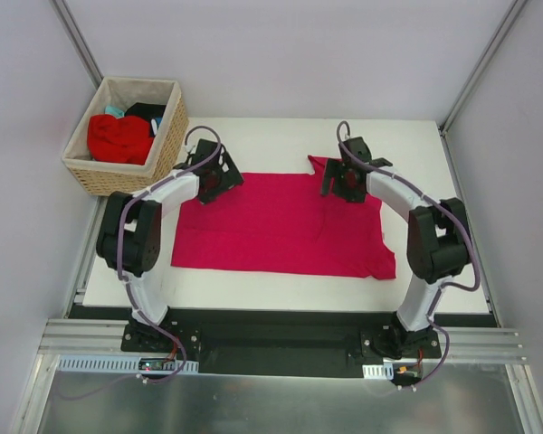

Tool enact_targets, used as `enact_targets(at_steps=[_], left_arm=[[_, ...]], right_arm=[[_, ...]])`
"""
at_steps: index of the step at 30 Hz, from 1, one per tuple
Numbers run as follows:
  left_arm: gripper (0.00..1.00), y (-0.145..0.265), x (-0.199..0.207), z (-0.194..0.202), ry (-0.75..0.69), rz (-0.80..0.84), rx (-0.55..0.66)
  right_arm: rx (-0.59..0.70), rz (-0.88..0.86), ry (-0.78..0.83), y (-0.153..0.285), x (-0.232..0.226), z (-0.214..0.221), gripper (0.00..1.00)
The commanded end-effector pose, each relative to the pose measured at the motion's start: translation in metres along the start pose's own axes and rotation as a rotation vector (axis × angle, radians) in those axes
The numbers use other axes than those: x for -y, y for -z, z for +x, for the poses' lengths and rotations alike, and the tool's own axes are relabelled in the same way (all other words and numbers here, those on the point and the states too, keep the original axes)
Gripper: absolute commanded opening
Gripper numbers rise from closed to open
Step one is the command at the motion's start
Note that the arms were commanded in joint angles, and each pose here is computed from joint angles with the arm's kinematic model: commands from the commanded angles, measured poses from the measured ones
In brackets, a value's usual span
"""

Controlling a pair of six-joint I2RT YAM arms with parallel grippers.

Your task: Fold and stack the t-shirts

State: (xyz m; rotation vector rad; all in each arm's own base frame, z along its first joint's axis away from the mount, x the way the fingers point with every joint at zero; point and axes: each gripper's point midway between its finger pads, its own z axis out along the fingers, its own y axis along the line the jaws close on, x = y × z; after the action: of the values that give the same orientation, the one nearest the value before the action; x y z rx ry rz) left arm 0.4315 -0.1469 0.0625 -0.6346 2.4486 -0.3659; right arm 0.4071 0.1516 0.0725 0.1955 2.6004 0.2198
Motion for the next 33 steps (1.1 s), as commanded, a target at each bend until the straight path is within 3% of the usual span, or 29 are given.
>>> enact_targets(at_steps=[1, 10, 18, 26, 33], left_arm=[[0.99, 0.04, -0.004, -0.021, 0.016, -0.003, 0.096], [0.99, 0.066, -0.028, -0.004, 0.026, -0.039, 0.095], [0.99, 0.078, -0.046, 0.037, 0.02, -0.066, 0.032], [0.99, 0.066, -0.08, 0.093, 0.006, -0.151, -0.066], [0.99, 0.058, -0.1, 0.114, 0.016, -0.188, -0.075]], right_arm=[[0.056, 0.011, -0.032, 0.035, 0.0, 0.005, 0.8], [0.011, 0.079, -0.066, 0.053, 0.031, 0.06, 0.81], [-0.045, 0.1, -0.026, 0.054, 0.04, 0.106, 0.81], [-0.082, 0.112, -0.023, 0.043, 0.044, 0.131, 0.81], [-0.095, 0.138, -0.022, 0.037, 0.051, 0.143, 0.81]])
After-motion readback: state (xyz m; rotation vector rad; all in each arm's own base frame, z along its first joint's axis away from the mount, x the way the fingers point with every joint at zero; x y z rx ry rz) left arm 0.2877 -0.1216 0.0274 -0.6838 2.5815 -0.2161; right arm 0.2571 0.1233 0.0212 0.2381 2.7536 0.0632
